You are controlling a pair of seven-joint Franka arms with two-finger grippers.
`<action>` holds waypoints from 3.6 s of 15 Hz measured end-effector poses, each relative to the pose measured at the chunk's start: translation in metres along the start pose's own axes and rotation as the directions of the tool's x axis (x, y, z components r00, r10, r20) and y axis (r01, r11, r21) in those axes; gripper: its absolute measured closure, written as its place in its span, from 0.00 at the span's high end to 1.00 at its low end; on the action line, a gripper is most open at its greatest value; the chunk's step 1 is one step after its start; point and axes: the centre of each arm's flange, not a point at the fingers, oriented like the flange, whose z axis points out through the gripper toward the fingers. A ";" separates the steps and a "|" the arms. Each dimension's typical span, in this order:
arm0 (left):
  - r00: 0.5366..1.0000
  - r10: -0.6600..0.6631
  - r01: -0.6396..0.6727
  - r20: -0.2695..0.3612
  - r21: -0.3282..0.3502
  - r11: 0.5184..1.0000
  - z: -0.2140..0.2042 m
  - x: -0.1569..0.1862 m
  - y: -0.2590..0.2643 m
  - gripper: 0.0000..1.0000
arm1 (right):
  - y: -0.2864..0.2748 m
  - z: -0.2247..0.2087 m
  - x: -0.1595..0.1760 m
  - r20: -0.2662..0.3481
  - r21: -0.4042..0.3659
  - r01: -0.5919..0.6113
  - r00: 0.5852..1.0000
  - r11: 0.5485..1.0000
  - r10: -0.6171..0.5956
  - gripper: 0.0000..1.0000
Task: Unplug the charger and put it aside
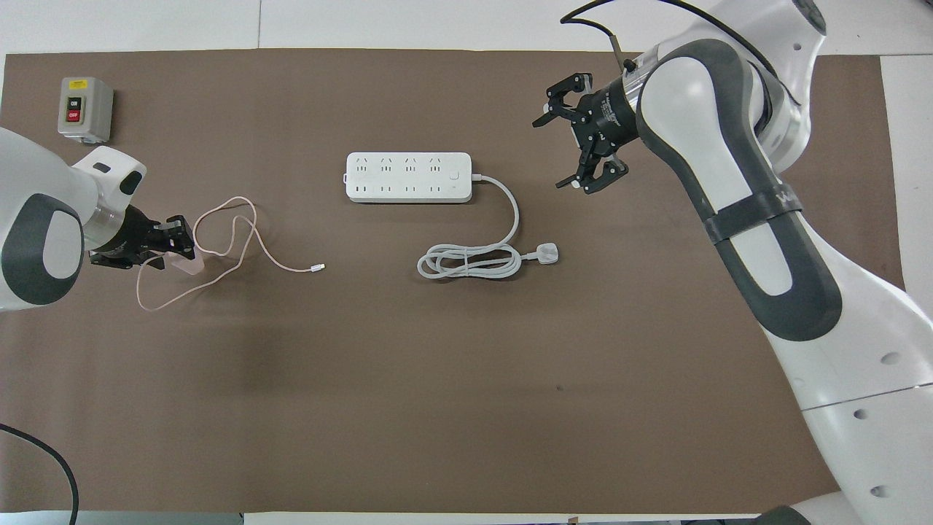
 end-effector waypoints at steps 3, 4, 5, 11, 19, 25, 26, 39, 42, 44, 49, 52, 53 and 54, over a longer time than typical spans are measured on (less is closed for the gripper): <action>0.999 -0.006 0.006 -0.040 -0.009 1.000 -0.020 0.008 -0.011 1.00 | 0.034 -0.039 0.018 -0.084 -0.109 0.229 0.967 0.967 -0.239 1.00; 0.998 -0.006 0.005 -0.057 -0.012 1.000 -0.030 0.010 -0.010 1.00 | 0.042 -0.049 0.020 -0.100 -0.140 0.295 0.945 0.945 -0.310 1.00; 0.997 -0.005 0.004 -0.076 -0.015 1.000 -0.042 0.013 -0.009 1.00 | 0.050 -0.059 0.022 -0.110 -0.169 0.360 0.918 0.918 -0.380 1.00; 0.984 0.002 -0.008 -0.178 -0.030 1.000 -0.127 0.004 -0.004 1.00 | 0.112 -0.132 0.045 -0.117 -0.315 0.641 0.705 0.700 -0.699 1.00; 0.966 0.045 -0.052 -0.256 -0.018 0.999 -0.192 -0.025 0.014 1.00 | 0.193 -0.220 -0.022 -0.142 -0.435 0.672 0.606 0.599 -0.783 1.00; 0.977 0.068 -0.067 -0.203 0.016 0.998 -0.175 -0.022 0.029 1.00 | 0.223 -0.202 -0.059 -0.084 -0.485 0.670 0.603 0.561 -0.793 1.00; 0.983 0.067 -0.064 -0.173 0.023 0.998 -0.172 -0.024 0.028 1.00 | 0.223 -0.198 -0.059 -0.077 -0.486 0.672 0.604 0.559 -0.793 1.00; 0.990 0.107 -0.102 -0.092 0.052 0.993 -0.218 -0.079 0.032 1.00 | 0.218 -0.206 -0.059 -0.100 -0.475 0.673 0.599 0.567 -0.795 1.00; 0.986 0.139 -0.134 -0.095 0.052 0.990 -0.220 -0.085 0.047 1.00 | 0.218 -0.207 -0.059 -0.102 -0.474 0.674 0.598 0.567 -0.795 1.00; 0.983 0.157 -0.152 -0.093 0.051 0.987 -0.221 -0.088 0.051 1.00 | 0.218 -0.207 -0.059 -0.102 -0.474 0.674 0.598 0.567 -0.795 1.00; 0.967 0.243 -0.239 -0.072 0.059 0.969 -0.219 -0.089 0.049 1.00 | 0.218 -0.207 -0.060 -0.102 -0.474 0.674 0.597 0.566 -0.796 1.00; 0.966 0.251 -0.248 -0.058 0.061 0.967 -0.213 -0.088 0.051 1.00 | 0.216 -0.206 -0.061 -0.100 -0.475 0.677 0.594 0.563 -0.798 1.00; 0.966 0.254 -0.251 -0.052 0.062 0.966 -0.210 -0.087 0.053 1.00 | 0.216 -0.206 -0.062 -0.099 -0.475 0.677 0.593 0.562 -0.799 1.00; 0.965 0.257 -0.254 -0.048 0.063 0.965 -0.208 -0.086 0.055 1.00 | 0.215 -0.205 -0.062 -0.099 -0.475 0.678 0.592 0.561 -0.799 1.00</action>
